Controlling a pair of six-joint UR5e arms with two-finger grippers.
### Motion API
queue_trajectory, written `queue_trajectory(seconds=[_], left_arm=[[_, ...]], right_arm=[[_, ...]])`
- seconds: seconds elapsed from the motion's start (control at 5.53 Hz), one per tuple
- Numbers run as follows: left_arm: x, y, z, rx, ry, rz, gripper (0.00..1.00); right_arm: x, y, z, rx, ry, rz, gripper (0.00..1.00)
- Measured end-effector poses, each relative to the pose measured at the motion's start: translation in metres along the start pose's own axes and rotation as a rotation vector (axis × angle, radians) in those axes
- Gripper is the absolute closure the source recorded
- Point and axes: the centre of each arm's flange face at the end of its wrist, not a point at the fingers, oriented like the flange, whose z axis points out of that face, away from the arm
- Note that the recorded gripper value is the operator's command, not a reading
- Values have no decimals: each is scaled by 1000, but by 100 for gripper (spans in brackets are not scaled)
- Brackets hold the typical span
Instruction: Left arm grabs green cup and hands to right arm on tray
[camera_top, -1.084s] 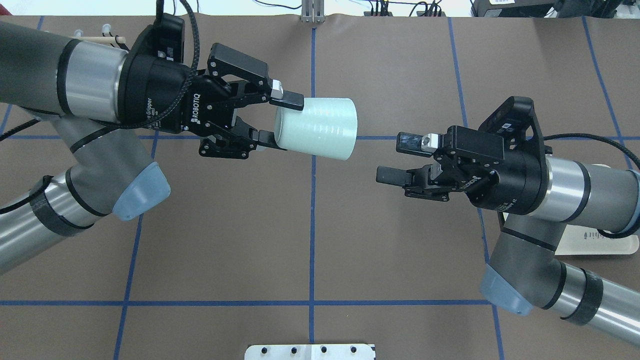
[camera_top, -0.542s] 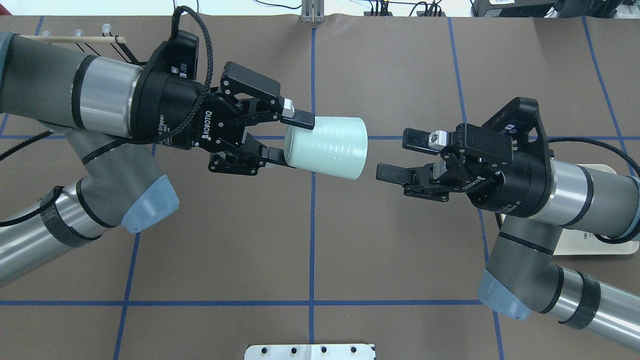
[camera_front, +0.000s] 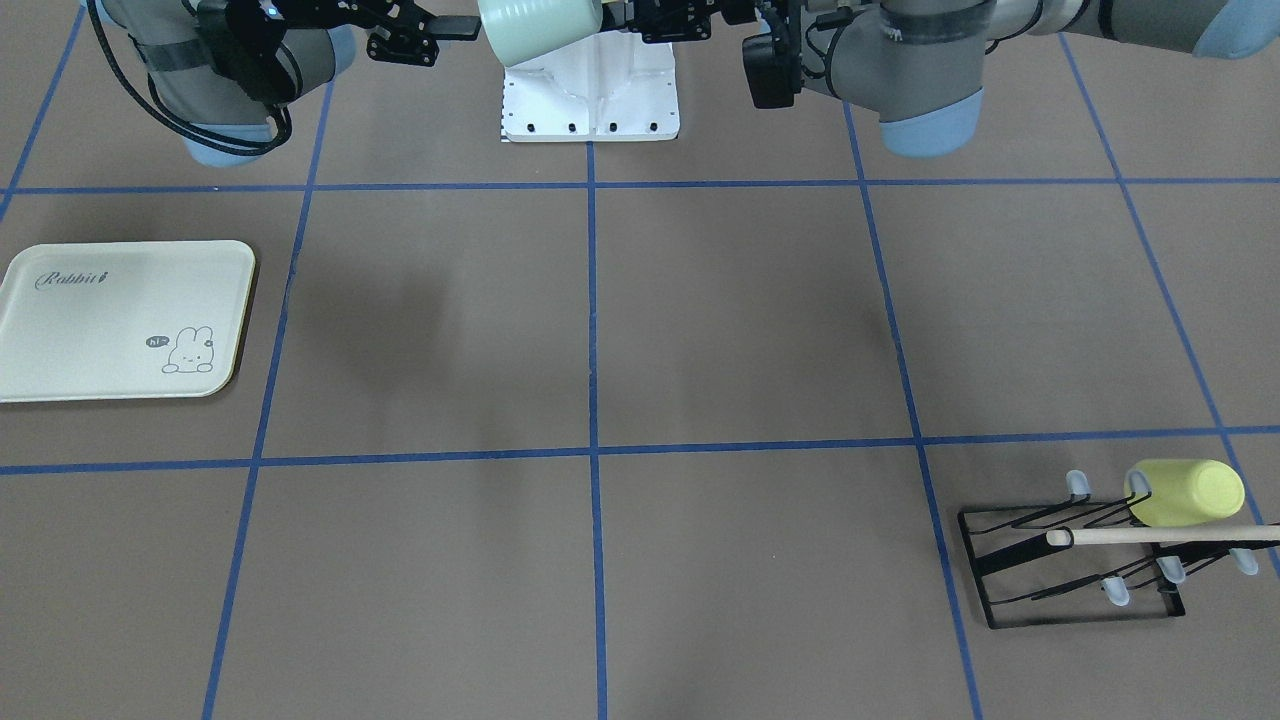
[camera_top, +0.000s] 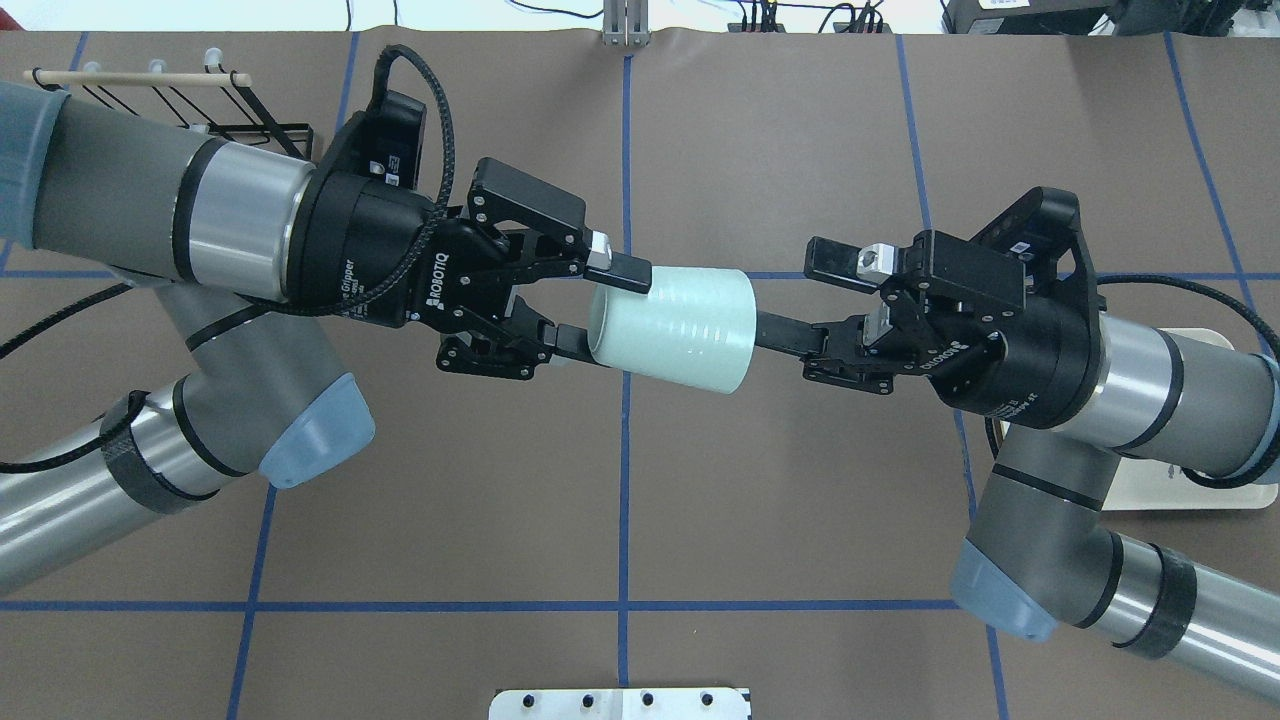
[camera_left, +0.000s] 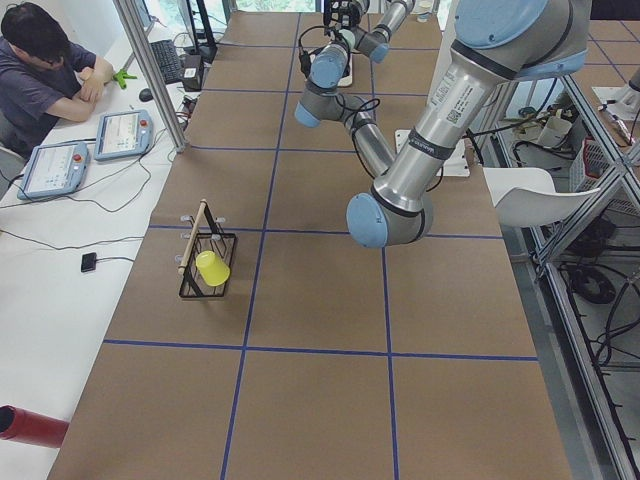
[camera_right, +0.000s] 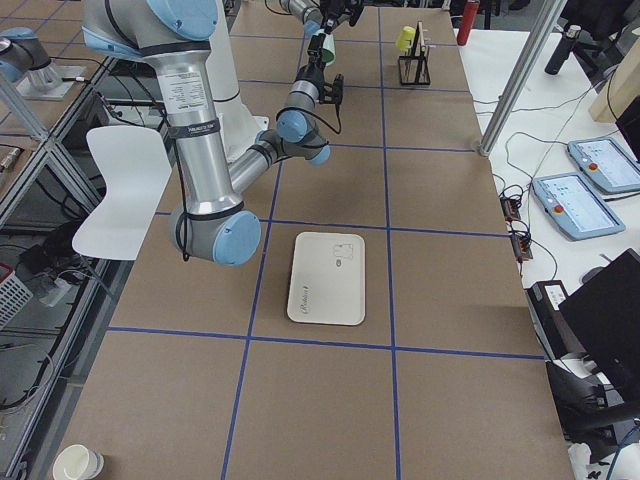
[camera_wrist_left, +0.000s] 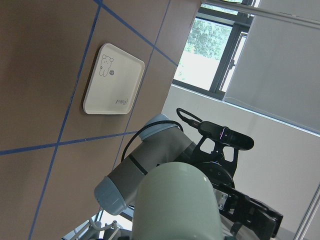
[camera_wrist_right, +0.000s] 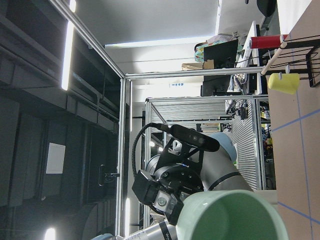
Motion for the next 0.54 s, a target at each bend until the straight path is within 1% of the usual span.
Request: queue_trajectory(seconds=[0.54], left_arm=[[-6,4,8,-17,-4,-10,100]], right_arm=[[0,-1,5,5,-2,3,2]])
